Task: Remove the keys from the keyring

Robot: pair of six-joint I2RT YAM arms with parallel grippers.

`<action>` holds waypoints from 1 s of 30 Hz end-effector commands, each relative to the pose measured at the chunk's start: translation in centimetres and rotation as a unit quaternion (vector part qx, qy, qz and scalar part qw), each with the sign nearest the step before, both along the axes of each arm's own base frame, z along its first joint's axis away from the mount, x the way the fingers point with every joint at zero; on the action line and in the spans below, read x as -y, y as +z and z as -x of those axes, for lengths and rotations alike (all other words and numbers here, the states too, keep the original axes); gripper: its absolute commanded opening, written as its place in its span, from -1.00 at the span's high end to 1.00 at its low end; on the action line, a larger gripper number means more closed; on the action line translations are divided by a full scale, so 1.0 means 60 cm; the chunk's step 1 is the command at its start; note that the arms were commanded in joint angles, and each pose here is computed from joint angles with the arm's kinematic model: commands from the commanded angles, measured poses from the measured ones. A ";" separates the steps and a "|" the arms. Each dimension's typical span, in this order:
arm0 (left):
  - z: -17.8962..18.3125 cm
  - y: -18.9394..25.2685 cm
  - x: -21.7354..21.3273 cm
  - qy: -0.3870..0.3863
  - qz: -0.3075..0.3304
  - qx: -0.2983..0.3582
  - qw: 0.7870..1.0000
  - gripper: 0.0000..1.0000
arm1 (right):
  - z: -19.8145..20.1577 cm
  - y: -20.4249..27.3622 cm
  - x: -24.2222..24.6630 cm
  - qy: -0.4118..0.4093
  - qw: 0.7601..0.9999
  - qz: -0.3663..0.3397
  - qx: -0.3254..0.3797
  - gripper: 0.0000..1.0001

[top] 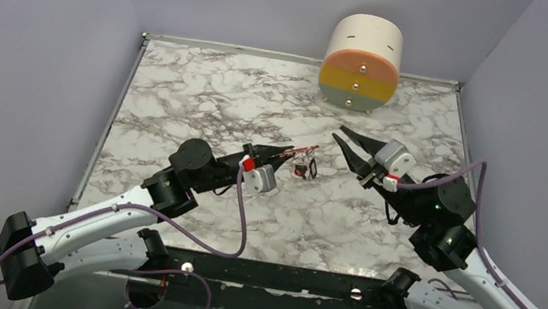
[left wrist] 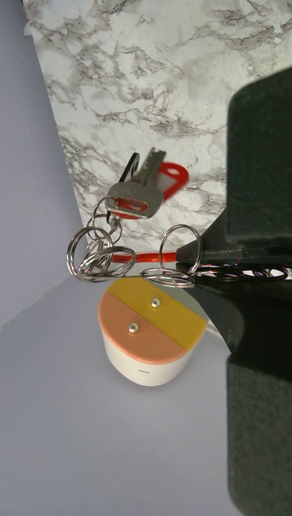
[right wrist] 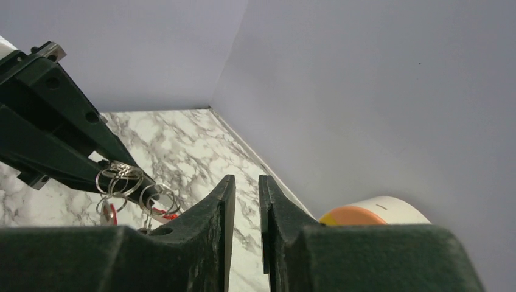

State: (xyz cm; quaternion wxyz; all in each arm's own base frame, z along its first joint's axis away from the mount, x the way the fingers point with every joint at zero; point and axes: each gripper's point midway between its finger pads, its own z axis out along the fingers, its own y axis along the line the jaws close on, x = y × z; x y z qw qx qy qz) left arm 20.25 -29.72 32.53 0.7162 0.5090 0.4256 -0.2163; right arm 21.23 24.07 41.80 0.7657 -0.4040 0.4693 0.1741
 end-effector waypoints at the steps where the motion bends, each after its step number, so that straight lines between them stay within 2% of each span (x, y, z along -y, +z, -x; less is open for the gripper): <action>1: 0.005 0.051 -0.024 0.020 0.051 0.033 0.998 1.00 | 0.034 0.018 0.012 0.034 0.997 -0.071 0.022 0.55; 7: -0.010 0.071 -0.035 0.050 0.091 0.014 0.994 1.00 | 0.045 -0.043 -0.021 0.083 0.995 -0.055 0.014 0.51; 11: -0.016 0.078 -0.035 0.057 0.107 -0.005 0.993 1.00 | 0.054 -0.051 -0.033 0.106 0.993 -0.053 0.020 0.51; 16: -0.020 0.082 -0.032 0.059 0.128 -0.031 0.990 1.00 | 0.071 -0.039 -0.027 0.122 0.988 -0.075 0.051 0.71; 21: -0.034 0.085 -0.033 0.076 0.155 -0.068 0.983 1.00 | 0.090 -0.014 -0.027 0.145 0.983 -0.085 0.078 0.78; 25: -0.039 0.087 -0.027 0.077 0.172 -0.091 0.978 1.00 | 0.099 -0.001 -0.039 0.169 0.978 -0.088 0.084 0.97; 28: -0.038 0.090 -0.024 0.071 0.180 -0.095 0.976 1.00 | 0.101 -0.002 -0.053 0.188 0.975 -0.083 0.083 0.96; 30: -0.037 0.093 -0.024 0.070 0.185 -0.096 0.976 1.00 | 0.103 -0.005 -0.062 0.200 0.973 -0.081 0.084 0.86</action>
